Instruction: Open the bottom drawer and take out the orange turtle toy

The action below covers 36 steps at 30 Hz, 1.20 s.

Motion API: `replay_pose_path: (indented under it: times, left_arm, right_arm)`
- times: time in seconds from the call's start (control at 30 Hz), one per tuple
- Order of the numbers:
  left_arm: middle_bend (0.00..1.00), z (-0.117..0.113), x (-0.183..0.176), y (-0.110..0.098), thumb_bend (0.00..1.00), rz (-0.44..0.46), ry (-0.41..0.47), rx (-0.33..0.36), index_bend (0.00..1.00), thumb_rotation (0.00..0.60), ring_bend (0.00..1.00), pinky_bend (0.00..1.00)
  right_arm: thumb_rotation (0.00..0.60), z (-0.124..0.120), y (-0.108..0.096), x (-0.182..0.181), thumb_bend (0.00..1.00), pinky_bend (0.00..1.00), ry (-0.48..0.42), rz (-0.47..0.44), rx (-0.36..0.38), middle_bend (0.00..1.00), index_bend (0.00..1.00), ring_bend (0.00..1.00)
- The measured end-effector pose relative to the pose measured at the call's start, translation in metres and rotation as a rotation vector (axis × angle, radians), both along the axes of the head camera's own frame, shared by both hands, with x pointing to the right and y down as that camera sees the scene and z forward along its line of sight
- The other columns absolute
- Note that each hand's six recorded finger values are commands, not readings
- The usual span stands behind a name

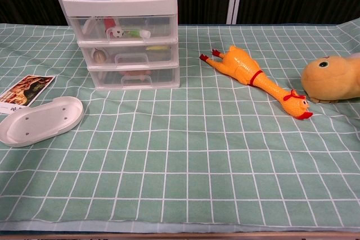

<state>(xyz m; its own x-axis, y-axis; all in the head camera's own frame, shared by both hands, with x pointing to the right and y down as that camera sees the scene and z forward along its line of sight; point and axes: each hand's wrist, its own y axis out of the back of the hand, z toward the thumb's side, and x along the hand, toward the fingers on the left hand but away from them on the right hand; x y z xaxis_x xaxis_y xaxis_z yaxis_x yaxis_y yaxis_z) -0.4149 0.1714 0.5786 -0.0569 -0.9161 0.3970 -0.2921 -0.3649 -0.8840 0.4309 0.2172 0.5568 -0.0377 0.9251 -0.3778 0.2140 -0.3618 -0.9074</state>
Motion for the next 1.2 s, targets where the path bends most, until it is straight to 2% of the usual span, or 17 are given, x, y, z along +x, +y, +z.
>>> replay_pose_path:
  times: [0.13, 0.23, 0.43, 0.57, 0.7, 0.97, 1.2]
  left_arm:
    - [0.9, 0.01, 0.025, -0.012, 0.56, 0.002, 0.084, -0.026, 0.12, 0.6, 0.92, 0.96]
    - [0.94, 0.02, 0.041, -0.017, 0.58, -0.017, 0.147, -0.07, 0.13, 0.6, 0.96, 1.0]
    - [0.96, 0.045, 0.077, -0.024, 0.59, -0.081, 0.279, -0.203, 0.14, 0.6, 0.97, 1.0]
    - [0.97, 0.062, 0.118, -0.027, 0.59, -0.094, 0.382, -0.3, 0.14, 0.6, 0.98, 1.0]
    - [0.97, 0.073, 0.143, -0.025, 0.59, -0.123, 0.464, -0.368, 0.14, 0.6, 0.99, 1.0]
    - [0.98, 0.098, 0.19, -0.021, 0.59, -0.287, 0.686, -0.558, 0.14, 0.6, 0.99, 1.0]
    - [0.98, 0.12, 0.222, -0.027, 0.59, -0.366, 0.795, -0.616, 0.13, 0.6, 0.99, 1.0]
  right_arm:
    - [0.6, 0.0, 0.0, 0.001, 0.05, 0.18, -0.006, 0.006, -0.003, 0.0, 0.0, 0.0]
    - [0.6, 0.001, 0.0, 0.001, 0.05, 0.18, -0.009, 0.009, -0.008, 0.0, 0.0, 0.0]
    - [0.6, 0.002, 0.0, 0.002, 0.05, 0.18, -0.014, 0.017, -0.012, 0.0, 0.0, 0.0]
    - [0.6, 0.002, 0.0, 0.002, 0.05, 0.18, -0.018, 0.021, -0.016, 0.0, 0.0, 0.0]
    - [0.6, 0.003, 0.0, 0.002, 0.05, 0.18, -0.024, 0.026, -0.021, 0.0, 0.0, 0.0]
    - [0.6, 0.003, -0.001, 0.003, 0.05, 0.18, -0.035, 0.036, -0.026, 0.0, 0.0, 0.0]
    - [0.6, 0.004, -0.001, 0.003, 0.05, 0.18, -0.049, 0.045, -0.032, 0.0, 0.0, 0.0]
